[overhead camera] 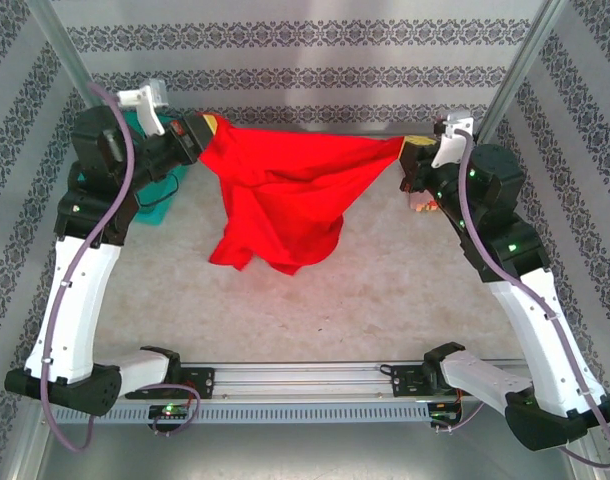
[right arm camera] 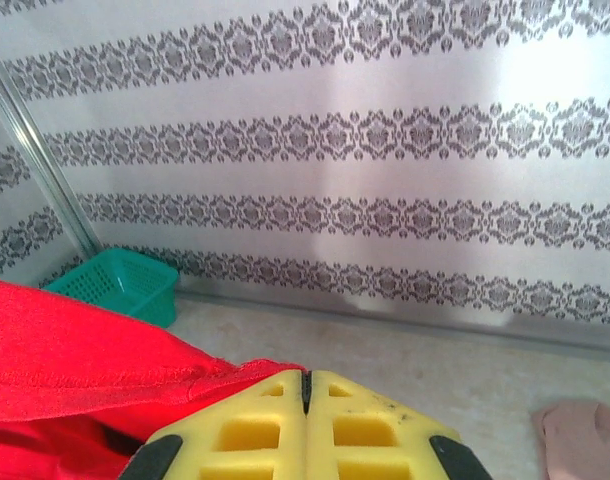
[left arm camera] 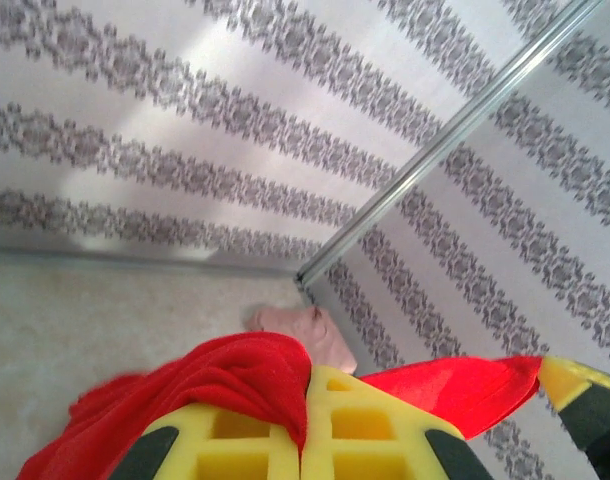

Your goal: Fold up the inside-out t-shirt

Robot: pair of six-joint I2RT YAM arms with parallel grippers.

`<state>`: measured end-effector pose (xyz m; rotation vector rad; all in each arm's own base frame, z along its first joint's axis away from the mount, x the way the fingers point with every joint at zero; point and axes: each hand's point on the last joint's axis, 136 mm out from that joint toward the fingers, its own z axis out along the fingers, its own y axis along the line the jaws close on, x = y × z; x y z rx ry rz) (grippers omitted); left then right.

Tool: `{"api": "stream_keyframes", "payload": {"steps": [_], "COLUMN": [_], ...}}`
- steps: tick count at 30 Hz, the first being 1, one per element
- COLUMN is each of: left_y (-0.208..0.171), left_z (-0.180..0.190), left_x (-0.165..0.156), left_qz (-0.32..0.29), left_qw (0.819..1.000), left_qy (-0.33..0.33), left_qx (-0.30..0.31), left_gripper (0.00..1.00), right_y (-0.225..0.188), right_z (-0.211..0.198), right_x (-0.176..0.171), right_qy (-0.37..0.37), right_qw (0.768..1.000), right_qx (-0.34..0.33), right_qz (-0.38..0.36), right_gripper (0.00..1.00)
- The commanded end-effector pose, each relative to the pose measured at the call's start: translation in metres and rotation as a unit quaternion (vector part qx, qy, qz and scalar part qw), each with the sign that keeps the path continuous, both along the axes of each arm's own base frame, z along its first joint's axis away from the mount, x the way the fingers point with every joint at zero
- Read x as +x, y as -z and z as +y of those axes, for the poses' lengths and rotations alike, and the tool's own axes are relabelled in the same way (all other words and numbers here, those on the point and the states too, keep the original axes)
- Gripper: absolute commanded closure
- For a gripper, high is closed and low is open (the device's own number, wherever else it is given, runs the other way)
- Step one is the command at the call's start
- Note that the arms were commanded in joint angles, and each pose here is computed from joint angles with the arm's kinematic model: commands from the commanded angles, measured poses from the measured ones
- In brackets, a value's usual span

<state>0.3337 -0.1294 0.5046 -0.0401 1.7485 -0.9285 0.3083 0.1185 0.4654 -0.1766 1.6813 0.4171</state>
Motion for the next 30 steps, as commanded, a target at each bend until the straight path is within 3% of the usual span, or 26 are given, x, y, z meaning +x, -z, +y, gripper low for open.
{"api": "stream_keyframes", "payload": {"steps": [1,5,10,13,16,19,23,26,30], "left_y": [-0.027,-0.042,-0.047,-0.029,0.011,0.054,0.076,0.03,-0.08], "left_z": [0.004,0.001,-0.009,-0.014,-0.002,0.015,0.042,0.044,0.032], "left_x": [0.009,0.007,-0.011,-0.03,-0.04,-0.019,0.064,0.116,0.132], "left_qz": [-0.028,-0.03,-0.024,0.007,0.046,0.087,0.105,0.048,-0.097], "left_qw": [0.999,0.999,0.999,0.998,0.996,0.991,0.976,0.977,0.982], "left_qy": [-0.018,-0.007,0.032,0.057,0.031,-0.026,-0.123,-0.147,-0.139], "left_qx": [0.004,0.019,0.024,0.039,0.072,0.1,0.145,0.146,0.088], "left_gripper": [1.0,1.0,1.0,1.0,1.0,1.0,1.0,1.0,1.0], "right_y": [-0.033,-0.068,-0.09,-0.085,-0.066,-0.036,-0.021,-0.066,-0.142], "right_z": [-0.013,-0.025,-0.021,-0.017,-0.017,-0.018,-0.028,-0.045,-0.048], "right_x": [-0.005,-0.019,-0.039,-0.056,-0.069,-0.051,0.026,0.074,0.091], "right_qy": [0.025,0.044,0.016,-0.006,-0.014,0.009,0.072,0.088,0.083], "right_qw": [0.999,0.996,0.994,0.995,0.997,0.999,0.997,0.991,0.98], "right_qx": [-0.011,-0.003,0.013,0.019,0.028,0.024,0.015,0.065,0.09], "right_qz": [-0.041,-0.082,-0.105,-0.096,-0.074,-0.043,-0.032,-0.079,-0.155], "right_gripper": [1.0,1.0,1.0,1.0,1.0,1.0,1.0,1.0,1.0]}}
